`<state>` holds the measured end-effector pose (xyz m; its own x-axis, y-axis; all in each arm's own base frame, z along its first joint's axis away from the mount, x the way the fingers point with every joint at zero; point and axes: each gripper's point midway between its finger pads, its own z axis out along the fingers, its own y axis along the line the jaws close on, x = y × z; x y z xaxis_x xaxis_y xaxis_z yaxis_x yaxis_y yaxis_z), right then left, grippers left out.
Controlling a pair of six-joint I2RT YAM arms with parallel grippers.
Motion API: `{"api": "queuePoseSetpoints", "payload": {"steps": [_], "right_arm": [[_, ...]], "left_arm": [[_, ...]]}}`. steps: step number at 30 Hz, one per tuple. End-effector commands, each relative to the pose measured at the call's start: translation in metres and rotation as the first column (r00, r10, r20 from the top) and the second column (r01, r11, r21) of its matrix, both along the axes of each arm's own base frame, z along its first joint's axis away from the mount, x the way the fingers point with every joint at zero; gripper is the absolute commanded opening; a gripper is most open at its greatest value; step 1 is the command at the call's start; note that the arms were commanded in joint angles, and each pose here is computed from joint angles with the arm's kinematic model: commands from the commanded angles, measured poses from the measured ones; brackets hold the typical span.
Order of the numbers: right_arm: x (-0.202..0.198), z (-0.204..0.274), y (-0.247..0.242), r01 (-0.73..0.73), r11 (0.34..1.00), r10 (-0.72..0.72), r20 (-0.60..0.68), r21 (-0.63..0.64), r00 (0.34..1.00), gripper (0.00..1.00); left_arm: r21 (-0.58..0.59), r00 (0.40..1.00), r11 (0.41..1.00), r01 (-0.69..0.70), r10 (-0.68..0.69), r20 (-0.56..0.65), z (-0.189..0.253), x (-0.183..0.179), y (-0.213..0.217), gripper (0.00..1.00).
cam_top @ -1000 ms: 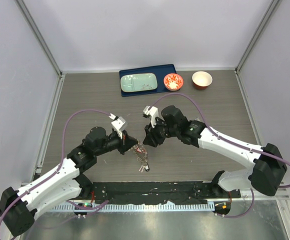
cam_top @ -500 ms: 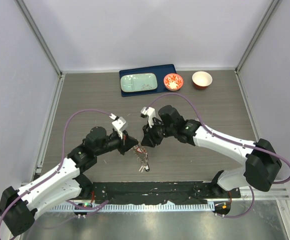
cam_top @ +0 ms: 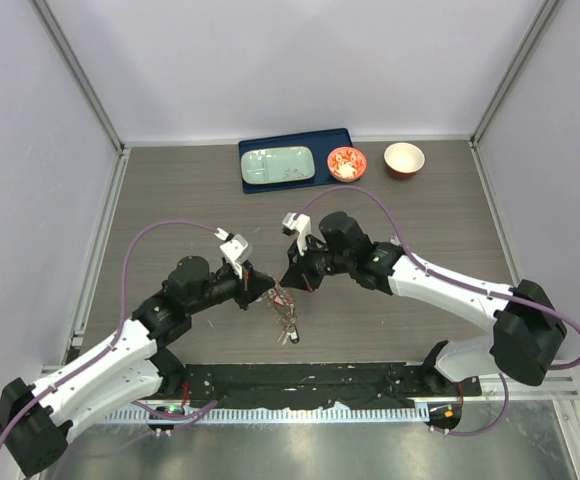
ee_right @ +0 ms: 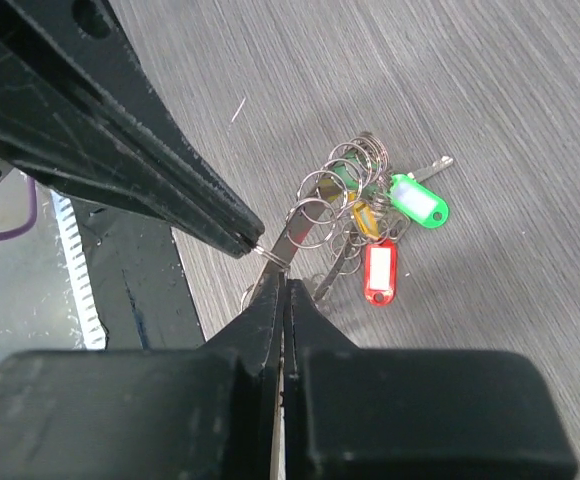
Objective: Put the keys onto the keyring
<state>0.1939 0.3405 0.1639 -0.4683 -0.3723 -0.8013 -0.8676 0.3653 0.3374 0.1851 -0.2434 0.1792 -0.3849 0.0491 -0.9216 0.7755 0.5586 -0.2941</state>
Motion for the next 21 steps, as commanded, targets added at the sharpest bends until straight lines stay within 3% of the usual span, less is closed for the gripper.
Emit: {"api": "queuePoseSetpoints", "payload": {"steps": [1, 10, 16, 17, 20, 21], "right_arm": [[0.006, 0.024, -0.003, 0.028, 0.996, -0.036, 0.093, 0.089, 0.995, 0.01], [0.010, 0.065, -0.010, 0.050, 0.958, -0.122, 0.244, 0.283, 0.962, 0.01], [0.006, 0.060, -0.010, 0.014, 0.958, -0.094, 0.267, 0.285, 0.959, 0.01], [0.005, 0.059, -0.011, 0.007, 0.960, -0.087, 0.273, 0.280, 0.958, 0.01], [0.003, 0.055, -0.013, -0.016, 0.968, -0.062, 0.301, 0.249, 0.952, 0.01], [0.003, 0.052, -0.015, -0.023, 0.972, -0.053, 0.310, 0.236, 0.949, 0.01]], "left_arm": [[-0.097, 0.993, 0.995, -0.040, 0.050, 0.106, 0.032, 0.009, 0.002, 0.00], [-0.171, 0.990, 0.981, -0.095, 0.111, 0.088, 0.024, 0.007, 0.011, 0.00], [-0.185, 0.993, 0.980, -0.080, 0.094, 0.068, 0.017, 0.006, 0.006, 0.00], [-0.181, 0.992, 0.981, -0.076, 0.093, 0.085, 0.017, 0.007, 0.006, 0.02], [-0.164, 0.986, 0.985, -0.048, 0.074, 0.153, 0.018, 0.008, 0.006, 0.21], [-0.155, 0.982, 0.987, -0.033, 0.061, 0.179, 0.018, 0.007, 0.005, 0.31]]}}
